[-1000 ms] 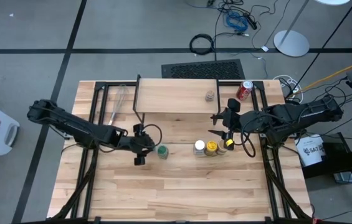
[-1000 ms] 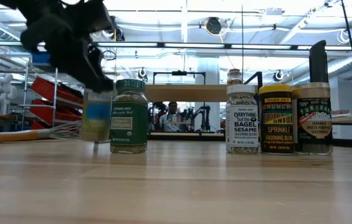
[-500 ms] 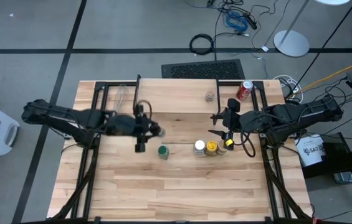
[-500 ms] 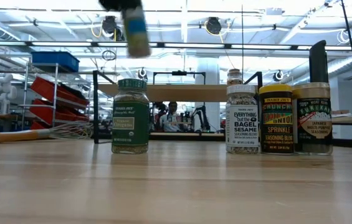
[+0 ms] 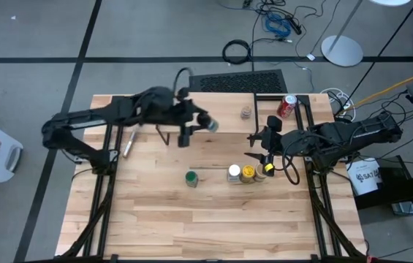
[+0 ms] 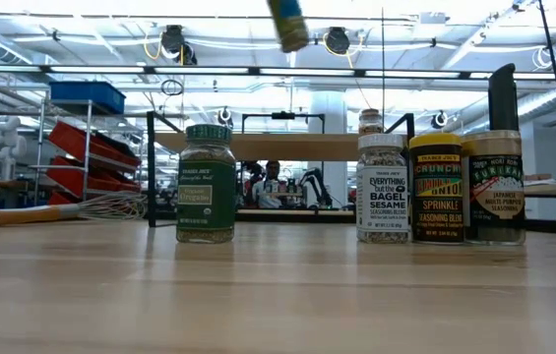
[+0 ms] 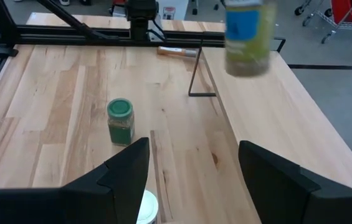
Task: Shelf spices
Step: Put the black seasoning bottle on the shelf
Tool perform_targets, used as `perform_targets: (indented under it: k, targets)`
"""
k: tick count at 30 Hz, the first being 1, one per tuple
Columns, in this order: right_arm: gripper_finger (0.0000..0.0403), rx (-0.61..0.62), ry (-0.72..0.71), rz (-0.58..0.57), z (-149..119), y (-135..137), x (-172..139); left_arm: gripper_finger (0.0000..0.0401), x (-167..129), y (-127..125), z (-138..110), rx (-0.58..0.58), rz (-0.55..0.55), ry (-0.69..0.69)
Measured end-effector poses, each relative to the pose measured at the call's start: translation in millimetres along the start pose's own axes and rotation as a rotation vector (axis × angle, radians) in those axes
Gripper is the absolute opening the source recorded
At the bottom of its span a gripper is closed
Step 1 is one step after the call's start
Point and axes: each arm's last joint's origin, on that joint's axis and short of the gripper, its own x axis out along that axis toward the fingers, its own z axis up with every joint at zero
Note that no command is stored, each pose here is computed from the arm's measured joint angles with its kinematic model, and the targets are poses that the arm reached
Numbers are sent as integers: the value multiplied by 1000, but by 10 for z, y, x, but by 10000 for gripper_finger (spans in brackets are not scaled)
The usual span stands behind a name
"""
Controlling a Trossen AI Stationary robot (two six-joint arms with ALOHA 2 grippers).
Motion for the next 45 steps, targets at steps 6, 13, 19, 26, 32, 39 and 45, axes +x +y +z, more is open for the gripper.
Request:
perform_targets:
  k: [6,13,19,26,32,39,45]
  targets:
    - [235,-40,31,-4,-33,-5,-1,215,439,282,65,42,-62,6]
    - [235,-172,45,-131,-40,-81,13,215,782,559,58,95,-101,-1]
    - [235,-229,82,-252,-35,-346,29,215,851,823,54,132,-58,-15]
    - [235,-205,107,-324,-31,-544,72,215,814,1081,-30,113,-102,-41]
    - [235,-212,108,-244,-30,-592,95,215,745,1238,-93,89,-112,-38]
    - [235,-257,82,-194,-1,-624,110,215,861,1278,-212,91,-164,-25]
    - [235,-294,85,-205,2,-636,111,215,1087,1264,-359,78,-204,8]
